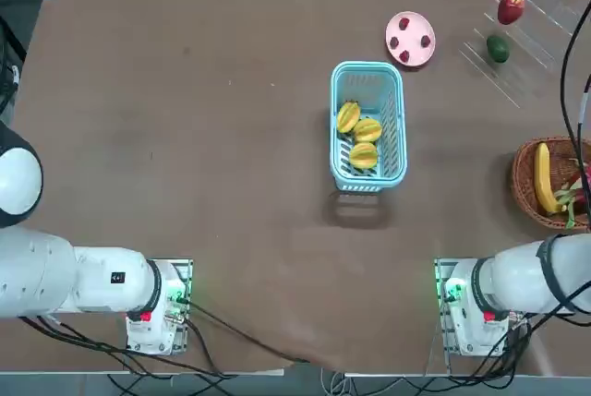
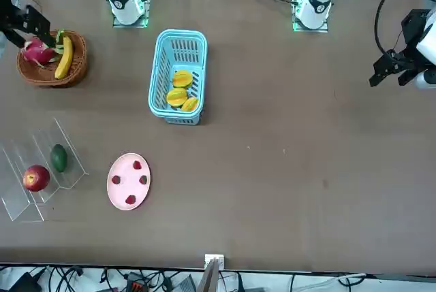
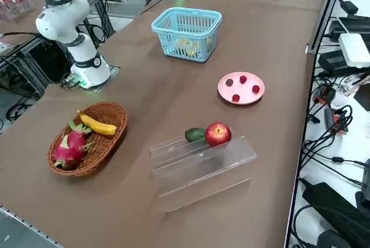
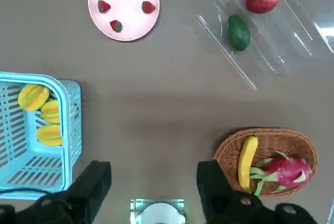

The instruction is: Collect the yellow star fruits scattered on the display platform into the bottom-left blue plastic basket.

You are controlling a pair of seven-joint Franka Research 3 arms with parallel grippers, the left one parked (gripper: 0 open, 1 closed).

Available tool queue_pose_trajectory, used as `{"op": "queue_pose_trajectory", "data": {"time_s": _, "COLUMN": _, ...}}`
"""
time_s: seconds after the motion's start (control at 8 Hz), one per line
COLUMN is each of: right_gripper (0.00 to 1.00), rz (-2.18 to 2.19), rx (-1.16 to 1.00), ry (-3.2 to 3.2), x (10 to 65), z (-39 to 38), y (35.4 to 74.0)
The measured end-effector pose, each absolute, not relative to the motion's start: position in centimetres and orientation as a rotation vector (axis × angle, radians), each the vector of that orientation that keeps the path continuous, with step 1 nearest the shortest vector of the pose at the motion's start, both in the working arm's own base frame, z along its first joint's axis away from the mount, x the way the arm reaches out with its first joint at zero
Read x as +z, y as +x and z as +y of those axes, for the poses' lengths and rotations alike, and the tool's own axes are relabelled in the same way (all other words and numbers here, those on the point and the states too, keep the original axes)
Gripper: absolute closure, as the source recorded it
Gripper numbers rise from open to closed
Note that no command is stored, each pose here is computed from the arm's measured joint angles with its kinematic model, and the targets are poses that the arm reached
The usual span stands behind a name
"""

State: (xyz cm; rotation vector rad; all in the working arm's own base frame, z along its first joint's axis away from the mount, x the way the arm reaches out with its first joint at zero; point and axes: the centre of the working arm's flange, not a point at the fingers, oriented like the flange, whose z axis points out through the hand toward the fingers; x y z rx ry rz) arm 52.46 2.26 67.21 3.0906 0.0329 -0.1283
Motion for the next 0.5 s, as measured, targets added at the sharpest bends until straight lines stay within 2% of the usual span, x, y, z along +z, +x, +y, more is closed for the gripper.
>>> {"op": "queue_pose_trajectory", "data": {"time_s": 0.5, "right_gripper": 0.0, "rz": 0.04, "rx": -0.114, "ry": 3.088, "x": 66.65, "z": 2.51, "y": 53.18}}
